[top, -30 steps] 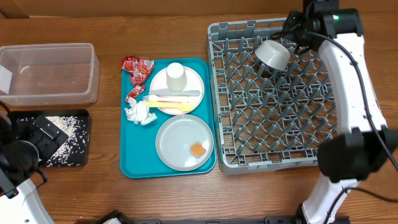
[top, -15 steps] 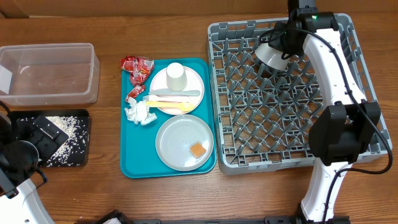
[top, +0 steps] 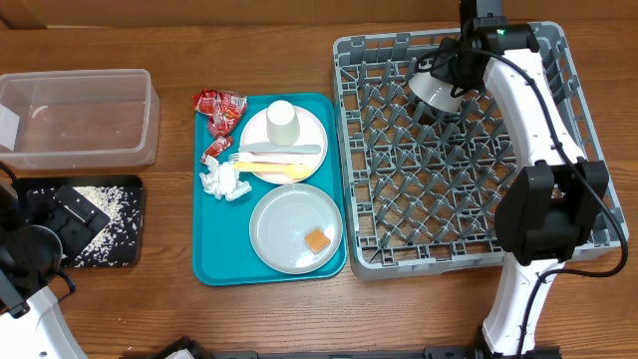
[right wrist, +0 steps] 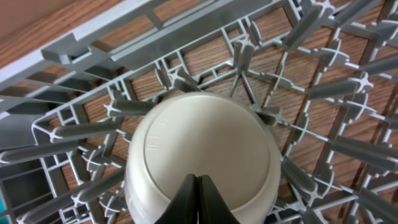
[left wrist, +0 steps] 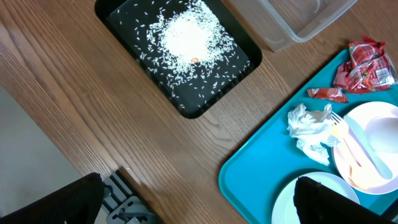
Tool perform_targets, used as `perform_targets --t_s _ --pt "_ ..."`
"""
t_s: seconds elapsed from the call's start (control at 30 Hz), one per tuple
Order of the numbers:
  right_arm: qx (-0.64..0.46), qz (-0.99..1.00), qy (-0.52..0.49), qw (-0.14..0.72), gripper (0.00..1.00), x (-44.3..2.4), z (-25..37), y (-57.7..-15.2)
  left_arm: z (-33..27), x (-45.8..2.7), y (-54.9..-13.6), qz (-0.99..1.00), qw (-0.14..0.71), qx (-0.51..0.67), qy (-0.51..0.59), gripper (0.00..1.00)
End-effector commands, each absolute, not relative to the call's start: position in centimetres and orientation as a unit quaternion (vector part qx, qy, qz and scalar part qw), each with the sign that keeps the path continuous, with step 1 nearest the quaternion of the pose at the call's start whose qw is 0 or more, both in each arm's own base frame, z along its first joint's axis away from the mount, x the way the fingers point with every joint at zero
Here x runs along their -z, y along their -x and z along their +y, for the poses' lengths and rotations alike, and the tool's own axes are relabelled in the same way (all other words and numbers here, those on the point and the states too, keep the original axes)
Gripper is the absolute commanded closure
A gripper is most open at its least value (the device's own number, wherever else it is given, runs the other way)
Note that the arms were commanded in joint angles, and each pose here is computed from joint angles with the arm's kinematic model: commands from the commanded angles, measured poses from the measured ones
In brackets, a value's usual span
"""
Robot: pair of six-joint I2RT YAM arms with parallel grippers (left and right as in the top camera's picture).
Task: Sort waste into correct bins and load items into the dishwasher rack
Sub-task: 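Lower the inverted bowl into the rack and open the right gripper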
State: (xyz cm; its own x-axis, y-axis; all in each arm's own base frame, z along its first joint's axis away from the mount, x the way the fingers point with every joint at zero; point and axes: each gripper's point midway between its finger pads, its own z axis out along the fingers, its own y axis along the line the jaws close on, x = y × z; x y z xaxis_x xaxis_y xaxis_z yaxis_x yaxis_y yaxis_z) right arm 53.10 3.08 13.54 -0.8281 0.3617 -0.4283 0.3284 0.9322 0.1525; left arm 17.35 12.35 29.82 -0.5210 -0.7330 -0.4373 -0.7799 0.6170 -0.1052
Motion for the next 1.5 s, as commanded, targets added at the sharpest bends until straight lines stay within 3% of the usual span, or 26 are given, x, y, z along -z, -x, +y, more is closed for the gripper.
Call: perform_targets --t_s 0.0,0.6,0.8,1.47 --pt "-0.024 0.959 -0.183 0.216 0.96 -12.2 2.7 -52.8 12.7 -30.2 -17.3 0.871 0.230 -0.061 0.429 0.00" --pt "-0.074 0.972 -0.168 0.144 0.96 -12.2 4.9 -50.0 12.7 -30.2 -17.3 0.871 0.230 -0.061 0.429 0.00" --pt "-0.133 0.971 -0.136 0.143 0.96 -13.6 7.0 -50.2 12.7 -30.2 -17.3 0.871 0.230 -0.061 0.429 0.00" --pt "-0.138 0.967 -0.154 0.148 0.96 -11.0 7.9 -51.9 12.7 -30.2 -17.3 0.871 0.230 -0.061 0.429 0.00"
